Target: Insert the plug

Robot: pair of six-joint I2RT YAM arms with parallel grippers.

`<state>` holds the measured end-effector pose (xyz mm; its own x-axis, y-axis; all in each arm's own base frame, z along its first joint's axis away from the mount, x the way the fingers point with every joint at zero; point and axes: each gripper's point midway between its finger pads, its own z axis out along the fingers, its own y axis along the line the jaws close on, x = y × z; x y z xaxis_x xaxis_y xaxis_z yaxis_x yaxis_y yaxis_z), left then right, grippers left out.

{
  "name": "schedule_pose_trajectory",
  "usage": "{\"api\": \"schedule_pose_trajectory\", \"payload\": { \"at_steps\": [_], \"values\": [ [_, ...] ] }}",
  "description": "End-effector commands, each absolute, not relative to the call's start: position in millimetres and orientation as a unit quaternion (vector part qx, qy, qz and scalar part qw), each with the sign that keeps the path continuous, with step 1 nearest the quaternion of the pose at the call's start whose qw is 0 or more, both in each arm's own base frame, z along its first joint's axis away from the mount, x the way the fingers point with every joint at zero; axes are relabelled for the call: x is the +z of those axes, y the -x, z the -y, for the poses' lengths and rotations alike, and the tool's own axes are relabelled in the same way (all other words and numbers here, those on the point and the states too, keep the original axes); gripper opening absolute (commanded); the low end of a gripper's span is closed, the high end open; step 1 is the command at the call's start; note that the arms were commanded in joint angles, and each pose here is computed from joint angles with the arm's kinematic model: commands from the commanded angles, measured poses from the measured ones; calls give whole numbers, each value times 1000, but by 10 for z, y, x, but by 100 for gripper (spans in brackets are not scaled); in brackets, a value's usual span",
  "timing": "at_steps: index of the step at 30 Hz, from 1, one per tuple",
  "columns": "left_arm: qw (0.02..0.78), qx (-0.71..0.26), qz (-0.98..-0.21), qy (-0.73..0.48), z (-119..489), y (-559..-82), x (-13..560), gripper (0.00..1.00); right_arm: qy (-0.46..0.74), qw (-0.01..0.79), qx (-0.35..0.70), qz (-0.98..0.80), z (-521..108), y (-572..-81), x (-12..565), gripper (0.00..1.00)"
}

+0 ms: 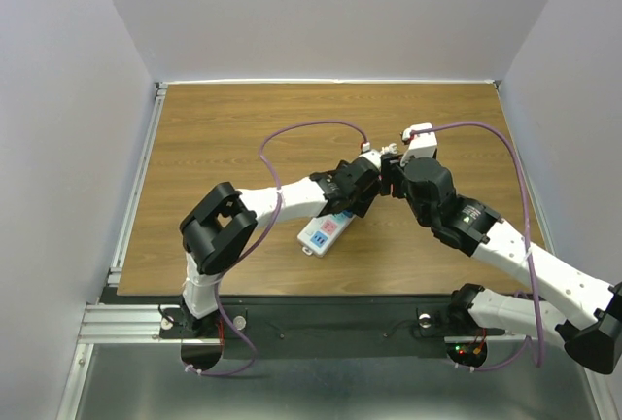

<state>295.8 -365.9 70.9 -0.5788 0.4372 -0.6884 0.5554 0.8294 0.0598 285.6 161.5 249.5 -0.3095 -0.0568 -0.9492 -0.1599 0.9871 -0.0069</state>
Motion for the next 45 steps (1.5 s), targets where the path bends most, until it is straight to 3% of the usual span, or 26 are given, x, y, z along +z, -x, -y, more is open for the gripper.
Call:
{"api": "schedule_pose_trajectory", "payload": {
  "at_steps": [1, 13, 14, 15, 18, 19, 22, 28, 36, 45],
  "values": [
    [354, -58, -904, -232, 3596, -3249, 646, 0, 15, 626, 56, -778, -1529, -2909, 2889, 0],
    [372, -145, -896, -197, 3977, -3770, 879, 0, -22, 645, 44, -763, -1316, -2859, 3047, 1],
    [374, -148, -893, -202, 3985, -3771, 906, 9, -12, 642, 52, -765, -1357, -2855, 3033, 0],
    [382, -153, -889, -199, 3967, -3761, 998, 26, -6, 642, 59, -764, -1384, -2847, 3040, 0],
    [412, -185, -870, -199, 3939, -3697, 1317, 61, 33, 634, 88, -768, -1533, -2826, 3029, 0],
    [422, -194, -863, -198, 3929, -3693, 1426, 82, 42, 633, 95, -767, -1573, -2820, 3034, 0],
    [442, -226, -845, -199, 3878, -3652, 1807, 94, 86, 627, 125, -764, -1741, -2801, 3058, 1],
    [475, -283, -810, -196, 3669, -3500, 2431, 98, 147, 614, 171, -756, -1986, -2783, 3074, 0],
    [474, -265, -833, -107, 2771, -3568, 2250, 98, 273, 551, 273, -739, -2527, -2645, 2844, 0],
    [516, -251, -815, -80, 2203, -3594, 2445, 98, 334, 480, 338, -738, -2848, -2690, 2560, 0]
  ]
}}
